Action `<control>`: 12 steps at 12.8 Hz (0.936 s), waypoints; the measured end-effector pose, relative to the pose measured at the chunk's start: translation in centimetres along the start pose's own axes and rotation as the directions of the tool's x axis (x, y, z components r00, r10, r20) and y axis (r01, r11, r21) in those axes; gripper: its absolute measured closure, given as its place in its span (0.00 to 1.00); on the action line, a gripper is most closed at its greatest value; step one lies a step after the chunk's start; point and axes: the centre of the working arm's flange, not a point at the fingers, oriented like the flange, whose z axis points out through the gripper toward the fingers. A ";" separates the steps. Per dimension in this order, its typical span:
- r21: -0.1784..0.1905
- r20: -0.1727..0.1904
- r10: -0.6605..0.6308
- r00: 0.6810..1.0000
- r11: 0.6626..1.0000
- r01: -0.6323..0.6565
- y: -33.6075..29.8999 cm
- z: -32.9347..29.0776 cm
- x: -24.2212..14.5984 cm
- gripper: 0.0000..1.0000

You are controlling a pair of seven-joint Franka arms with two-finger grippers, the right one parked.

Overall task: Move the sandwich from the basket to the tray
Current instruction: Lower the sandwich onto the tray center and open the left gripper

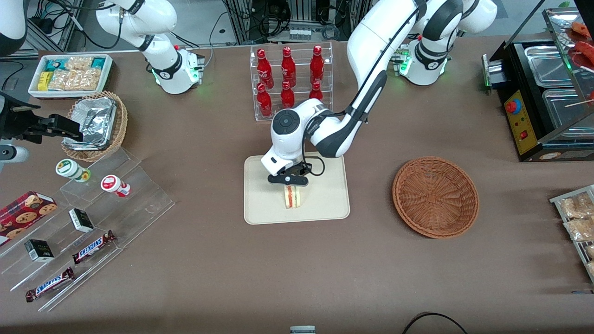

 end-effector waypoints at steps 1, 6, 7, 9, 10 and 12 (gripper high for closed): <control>0.001 -0.001 -0.006 1.000 1.000 0.006 -0.1 0.0 0.1 0.56; -0.024 -0.049 -0.032 0.998 0.999 0.031 -0.4 -2.9 1.9 0.01; -0.023 -0.063 -0.043 0.997 0.999 0.042 -1.0 -4.1 2.6 0.00; -0.014 -0.075 -0.062 0.995 0.998 0.061 -2.0 -7.0 3.5 0.00; -0.007 -0.080 -0.075 0.994 0.997 0.074 -2.6 -8.7 4.0 0.00; 0.008 -0.090 -0.117 0.989 0.993 0.118 -4.5 -12.8 4.9 0.00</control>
